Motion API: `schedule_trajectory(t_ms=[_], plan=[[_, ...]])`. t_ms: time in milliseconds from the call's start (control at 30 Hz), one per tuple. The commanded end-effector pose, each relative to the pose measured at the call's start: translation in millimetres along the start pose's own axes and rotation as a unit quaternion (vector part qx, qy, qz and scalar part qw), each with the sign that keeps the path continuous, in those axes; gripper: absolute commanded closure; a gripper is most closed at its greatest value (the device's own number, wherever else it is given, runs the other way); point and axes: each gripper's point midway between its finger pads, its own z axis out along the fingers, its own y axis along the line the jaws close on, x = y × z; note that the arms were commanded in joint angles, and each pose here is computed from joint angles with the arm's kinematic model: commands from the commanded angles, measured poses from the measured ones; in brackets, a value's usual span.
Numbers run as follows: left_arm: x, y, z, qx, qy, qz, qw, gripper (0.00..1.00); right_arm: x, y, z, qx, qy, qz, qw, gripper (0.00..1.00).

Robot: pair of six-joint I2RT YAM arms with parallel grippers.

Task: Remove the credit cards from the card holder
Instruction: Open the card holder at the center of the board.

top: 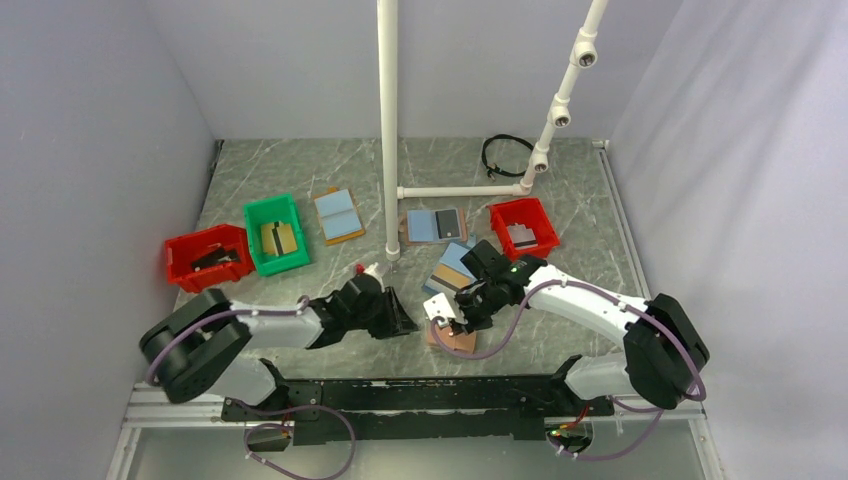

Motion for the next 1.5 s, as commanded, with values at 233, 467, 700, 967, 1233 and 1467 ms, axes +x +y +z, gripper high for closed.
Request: schedule_trajectory(t_ms=[233, 467, 700, 967, 1233, 1467], plan=[[-3, -21, -36, 0.08, -0.041, -0.027, 0.996, 0.28, -25, -10, -9, 0.027, -0.043, -0.03, 0.998, 1.0], [-4, -42, -15, 0.131, -0.023, -0.047, 0.99, 0.24, -29, -8, -9, 0.025, -0.053, -0.032, 0.998, 1.0], [-2, -51, -3, 0.166, -0.01, -0.074, 0.983, 0.2, -28, -9, -6, 0.025, -0.054, -0.028, 0.998, 1.0], [5, -56, 2, 0.176, 0.011, -0.109, 0.978, 0.33, -35, -22, -10, 0.058, -0.063, -0.019, 0.996, 1.0], [0, -61, 1, 0.198, 0.001, -0.152, 0.968, 0.95, -39, -9, -3, 0.023, -0.075, -0.021, 0.997, 1.0], [-1, -41, 5, 0.146, -0.017, -0.13, 0.981, 1.0, -61, 12, 3, -0.033, -0.102, -0.031, 0.994, 1.0]])
